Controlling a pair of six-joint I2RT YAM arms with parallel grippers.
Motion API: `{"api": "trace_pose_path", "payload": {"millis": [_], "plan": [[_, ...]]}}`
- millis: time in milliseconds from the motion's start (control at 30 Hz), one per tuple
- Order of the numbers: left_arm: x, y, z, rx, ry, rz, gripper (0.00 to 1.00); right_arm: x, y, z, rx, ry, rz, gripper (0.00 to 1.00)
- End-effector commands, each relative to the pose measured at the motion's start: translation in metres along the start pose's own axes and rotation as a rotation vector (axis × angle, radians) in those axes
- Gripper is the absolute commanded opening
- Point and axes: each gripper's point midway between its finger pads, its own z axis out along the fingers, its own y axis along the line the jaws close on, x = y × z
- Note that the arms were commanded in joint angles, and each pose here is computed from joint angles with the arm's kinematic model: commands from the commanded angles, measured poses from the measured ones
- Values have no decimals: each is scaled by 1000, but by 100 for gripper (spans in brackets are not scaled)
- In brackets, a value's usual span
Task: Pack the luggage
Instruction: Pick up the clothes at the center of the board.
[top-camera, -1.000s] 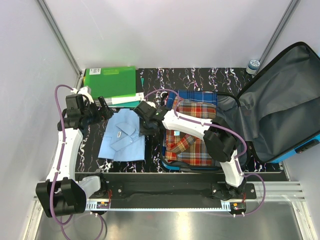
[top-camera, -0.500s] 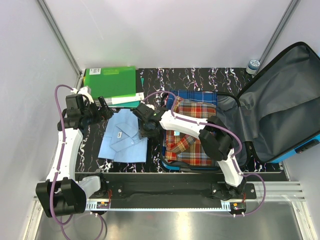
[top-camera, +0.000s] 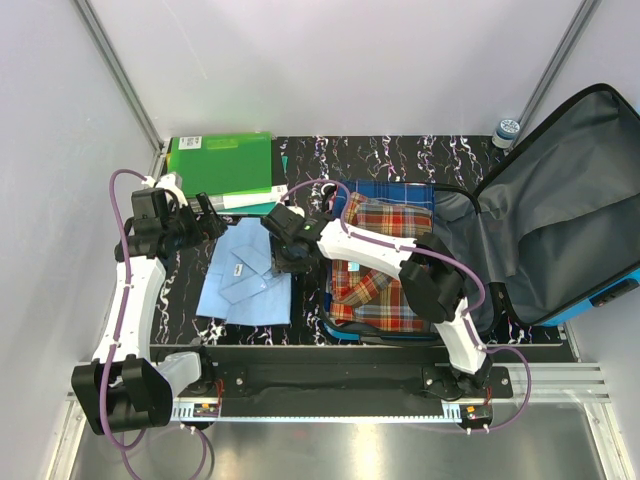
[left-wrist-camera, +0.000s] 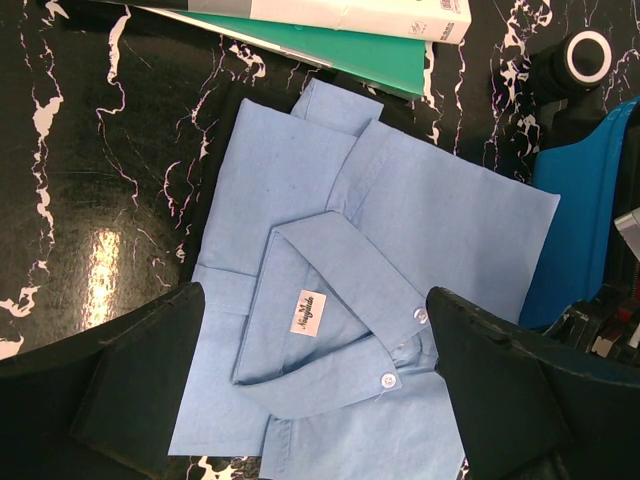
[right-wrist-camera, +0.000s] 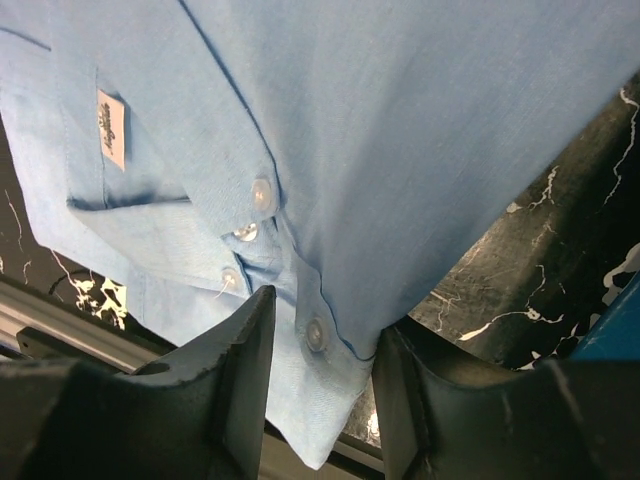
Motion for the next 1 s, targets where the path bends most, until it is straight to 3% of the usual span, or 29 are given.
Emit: {"api": "trace_pose_path", "payload": {"millis": [0, 467, 600, 633, 733, 967], "plan": [[-11, -10, -4, 49, -52, 13, 99, -11, 29, -22, -88, -36, -26, 48], [-11, -10, -4, 49, -50, 14, 99, 10, 3, 19, 4, 25, -40, 47], [-10, -9, -4, 46, -51, 14, 99, 12, 5, 21, -5, 39, -60, 29], [-10, -9, -4, 44, -50, 13, 99, 10, 6, 19, -10, 33, -66, 16], [-11, -9, -5, 45, -54, 15, 99, 3, 13, 10, -33, 17, -85, 0], [-12, -10, -6, 46, -59, 16, 99, -17, 37, -41, -116, -19, -192, 0]]}}
